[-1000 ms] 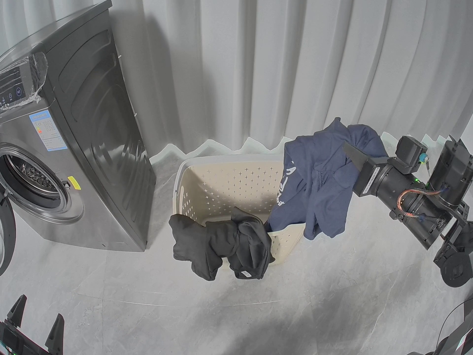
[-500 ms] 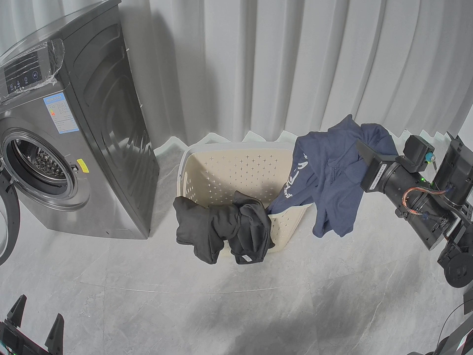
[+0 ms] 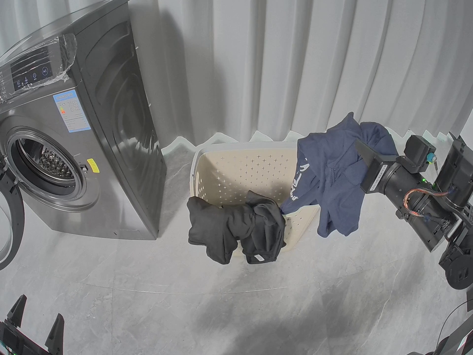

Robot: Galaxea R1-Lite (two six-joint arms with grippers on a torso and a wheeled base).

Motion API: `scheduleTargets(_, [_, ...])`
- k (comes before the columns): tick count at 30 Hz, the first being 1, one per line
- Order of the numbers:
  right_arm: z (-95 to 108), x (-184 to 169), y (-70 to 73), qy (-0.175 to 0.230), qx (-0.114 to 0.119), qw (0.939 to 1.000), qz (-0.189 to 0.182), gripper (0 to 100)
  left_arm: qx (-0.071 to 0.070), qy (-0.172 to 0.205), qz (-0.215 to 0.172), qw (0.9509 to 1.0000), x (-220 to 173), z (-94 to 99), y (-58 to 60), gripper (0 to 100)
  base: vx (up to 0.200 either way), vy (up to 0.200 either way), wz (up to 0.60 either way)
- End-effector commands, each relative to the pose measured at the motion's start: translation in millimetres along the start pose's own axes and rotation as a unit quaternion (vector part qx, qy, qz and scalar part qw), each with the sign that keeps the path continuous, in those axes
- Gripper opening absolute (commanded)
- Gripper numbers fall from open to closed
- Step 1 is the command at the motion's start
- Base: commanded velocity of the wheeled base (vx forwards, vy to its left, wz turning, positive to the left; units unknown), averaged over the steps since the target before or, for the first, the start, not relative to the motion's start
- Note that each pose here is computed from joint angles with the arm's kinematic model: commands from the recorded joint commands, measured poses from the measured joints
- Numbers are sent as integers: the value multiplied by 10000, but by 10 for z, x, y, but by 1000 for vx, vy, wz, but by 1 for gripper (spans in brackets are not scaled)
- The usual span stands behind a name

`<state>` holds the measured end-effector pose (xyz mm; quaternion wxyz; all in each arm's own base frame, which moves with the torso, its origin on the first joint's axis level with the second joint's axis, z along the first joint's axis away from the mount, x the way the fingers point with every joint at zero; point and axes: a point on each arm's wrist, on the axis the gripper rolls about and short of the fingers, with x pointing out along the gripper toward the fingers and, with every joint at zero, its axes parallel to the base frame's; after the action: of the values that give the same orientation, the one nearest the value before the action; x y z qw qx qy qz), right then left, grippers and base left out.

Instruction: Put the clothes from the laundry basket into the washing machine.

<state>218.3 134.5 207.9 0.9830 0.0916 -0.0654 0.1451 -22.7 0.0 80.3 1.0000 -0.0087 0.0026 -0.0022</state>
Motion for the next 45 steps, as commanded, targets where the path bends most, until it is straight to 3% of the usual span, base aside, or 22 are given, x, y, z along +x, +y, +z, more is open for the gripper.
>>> scheduleTargets(1, [-11,4,6,17,-2,10000,12,0,-5,-10,-1,10000,-2,-49,1,100,0,200,0])
scheduleTargets(45, [31,-29,167,-114,122,9993,324,0,-12,-10,-16,10000,-2,-49,1,100,0,195,0])
